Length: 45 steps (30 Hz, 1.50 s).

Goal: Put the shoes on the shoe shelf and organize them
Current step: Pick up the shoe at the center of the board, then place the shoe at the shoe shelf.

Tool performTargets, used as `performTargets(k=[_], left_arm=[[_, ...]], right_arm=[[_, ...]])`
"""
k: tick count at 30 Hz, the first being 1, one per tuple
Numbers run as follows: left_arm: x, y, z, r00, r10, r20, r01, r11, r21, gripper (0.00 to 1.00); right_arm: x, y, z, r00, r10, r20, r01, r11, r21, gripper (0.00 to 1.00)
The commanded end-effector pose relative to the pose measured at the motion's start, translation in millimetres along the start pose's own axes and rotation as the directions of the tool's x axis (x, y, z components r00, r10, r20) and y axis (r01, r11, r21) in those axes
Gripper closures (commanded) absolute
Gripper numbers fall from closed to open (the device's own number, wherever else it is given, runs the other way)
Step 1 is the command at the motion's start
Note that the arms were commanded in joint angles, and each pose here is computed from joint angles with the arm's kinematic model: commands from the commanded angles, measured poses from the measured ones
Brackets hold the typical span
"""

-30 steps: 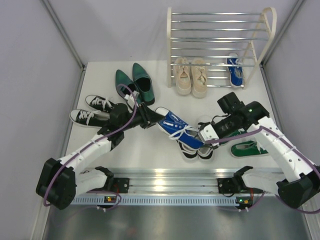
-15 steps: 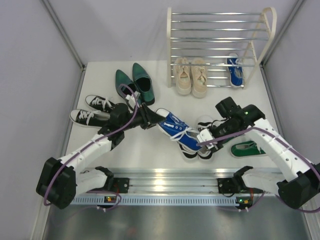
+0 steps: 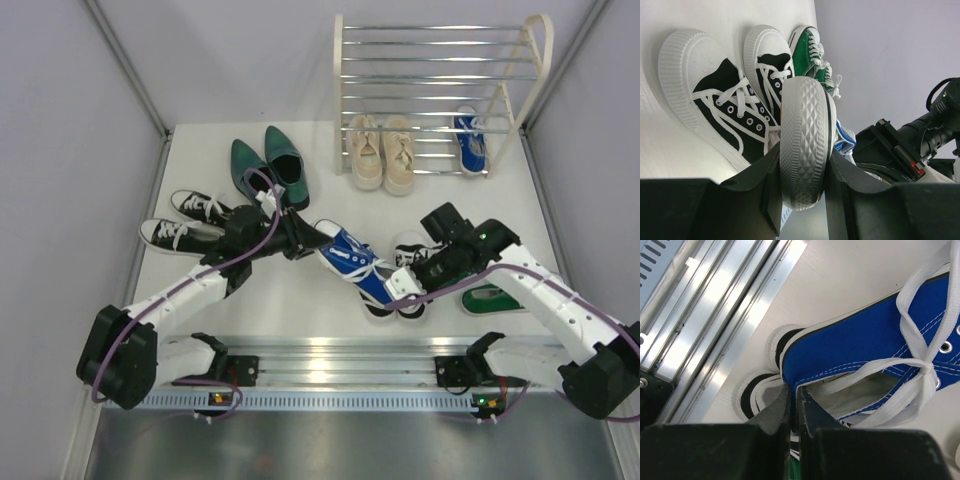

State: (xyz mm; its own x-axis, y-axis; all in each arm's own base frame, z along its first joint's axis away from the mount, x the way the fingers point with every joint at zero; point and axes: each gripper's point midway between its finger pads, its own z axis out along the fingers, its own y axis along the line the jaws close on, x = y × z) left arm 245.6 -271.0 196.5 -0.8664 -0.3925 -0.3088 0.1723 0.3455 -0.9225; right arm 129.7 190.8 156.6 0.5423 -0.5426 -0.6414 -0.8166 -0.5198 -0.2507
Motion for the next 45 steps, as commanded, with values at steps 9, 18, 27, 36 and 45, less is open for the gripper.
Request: performTargets(k=[9, 18, 27, 36, 45], left_arm=[[-44, -34, -11, 0.969, 0.179, 0.171, -0.179, 0.984, -0.017, 0.3], [-67, -21, -46, 0.895, 0.393, 0.213, -0.33, 0.902, -0.278, 0.13], [-55, -8, -54, 0.9, 0.382, 0.212, -0.318, 0.905, -0.281, 0.13], [-50, -7, -60, 0.898, 0.383, 0.215, -0.32, 0.906, -0.278, 0.14], [-46, -4, -66, 0.896, 0.383, 0.224, -0.316, 0.905, -0.284, 0.14]], right_arm=[[-25, -57, -82, 0.997, 0.051, -0.055, -0.033, 0.957, 0.287, 1.0], [7, -65, -148, 0.962, 0.237, -0.134, -0.157, 0.884, 0.44, 1.0], [68, -79, -188, 0.889, 0.376, -0.262, -0.175, 0.807, 0.564, 1.0], [132, -122, -202, 0.876, 0.347, -0.336, -0.103, 0.814, 0.572, 1.0], [181, -190, -220, 0.867, 0.312, -0.389, 0.03, 0.746, 0.665, 1.0]])
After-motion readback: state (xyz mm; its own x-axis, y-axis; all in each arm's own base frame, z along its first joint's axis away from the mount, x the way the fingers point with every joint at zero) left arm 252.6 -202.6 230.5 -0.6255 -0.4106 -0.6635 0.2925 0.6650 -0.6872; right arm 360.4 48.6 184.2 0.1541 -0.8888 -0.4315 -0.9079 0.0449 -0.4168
